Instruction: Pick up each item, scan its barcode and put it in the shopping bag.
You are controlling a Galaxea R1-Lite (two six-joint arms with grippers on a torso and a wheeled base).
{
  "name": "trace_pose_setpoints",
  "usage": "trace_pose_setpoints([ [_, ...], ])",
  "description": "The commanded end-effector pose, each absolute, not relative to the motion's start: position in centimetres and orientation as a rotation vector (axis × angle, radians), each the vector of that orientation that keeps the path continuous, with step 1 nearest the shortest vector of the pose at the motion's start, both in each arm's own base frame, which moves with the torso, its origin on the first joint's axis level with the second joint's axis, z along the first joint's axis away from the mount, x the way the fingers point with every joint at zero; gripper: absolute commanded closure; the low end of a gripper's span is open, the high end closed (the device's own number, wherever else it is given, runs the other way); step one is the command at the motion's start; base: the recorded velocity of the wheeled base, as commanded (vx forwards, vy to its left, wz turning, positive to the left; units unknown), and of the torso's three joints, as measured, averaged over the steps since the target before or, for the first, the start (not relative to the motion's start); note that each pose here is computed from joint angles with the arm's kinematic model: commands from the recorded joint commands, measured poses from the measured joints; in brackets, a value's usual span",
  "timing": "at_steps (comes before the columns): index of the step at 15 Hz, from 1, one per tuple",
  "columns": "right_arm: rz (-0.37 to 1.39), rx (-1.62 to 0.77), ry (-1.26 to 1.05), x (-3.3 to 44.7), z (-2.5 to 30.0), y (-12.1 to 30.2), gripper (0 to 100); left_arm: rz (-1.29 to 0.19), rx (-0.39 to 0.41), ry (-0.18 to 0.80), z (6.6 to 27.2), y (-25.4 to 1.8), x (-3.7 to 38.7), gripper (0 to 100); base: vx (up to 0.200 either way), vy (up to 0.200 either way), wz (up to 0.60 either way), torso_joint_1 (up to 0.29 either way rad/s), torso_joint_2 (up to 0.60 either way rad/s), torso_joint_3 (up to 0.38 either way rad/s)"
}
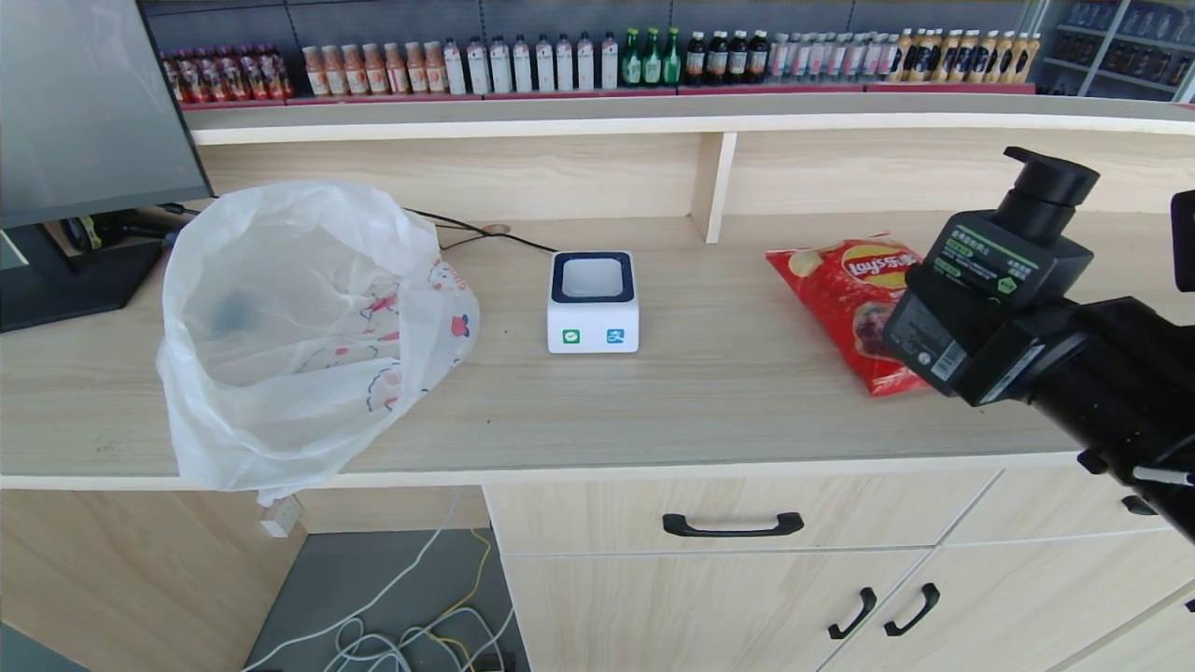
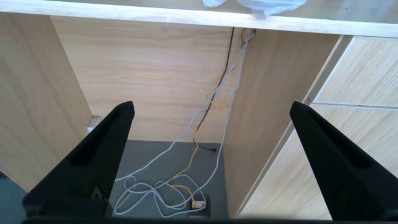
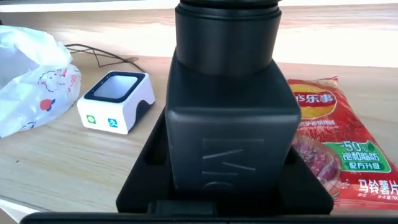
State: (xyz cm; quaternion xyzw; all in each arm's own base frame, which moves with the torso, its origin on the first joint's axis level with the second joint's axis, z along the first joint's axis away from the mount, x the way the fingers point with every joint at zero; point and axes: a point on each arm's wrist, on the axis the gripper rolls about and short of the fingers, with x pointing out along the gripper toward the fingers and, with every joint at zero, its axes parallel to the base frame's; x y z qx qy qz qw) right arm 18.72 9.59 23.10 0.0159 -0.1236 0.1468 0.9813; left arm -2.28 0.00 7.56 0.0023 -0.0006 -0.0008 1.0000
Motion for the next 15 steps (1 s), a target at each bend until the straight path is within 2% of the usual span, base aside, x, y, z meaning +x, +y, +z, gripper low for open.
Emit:
trace_pose_setpoints([
  [1, 0.297, 0.039, -0.271, 18.2, 23.6, 9.4, 100, -0.002, 0.005, -0.002, 7.6, 0.0, -2.3, 0, 0.0, 0.0, 0.0, 0.0, 0.0, 0.0],
  [6, 0.31, 0.042, -0.275, 17.8, 23.6, 9.3, 100, -0.002, 0.005, -0.002, 7.6, 0.0, -2.3, 0, 0.0, 0.0, 0.0, 0.0, 0.0, 0.0],
  [9, 0.374, 0.032, -0.276, 17.8, 23.5, 9.4, 100, -0.002, 0.005, -0.002, 7.6, 0.0, -2.3, 0, 0.0, 0.0, 0.0, 0.0, 0.0, 0.0],
  [15, 0.616, 0.205, -0.137, 18.6, 21.5, 10.6, 100, -0.002, 0.005, -0.002, 7.6, 0.0, -2.3, 0, 0.0, 0.0, 0.0, 0.0, 0.0, 0.0],
])
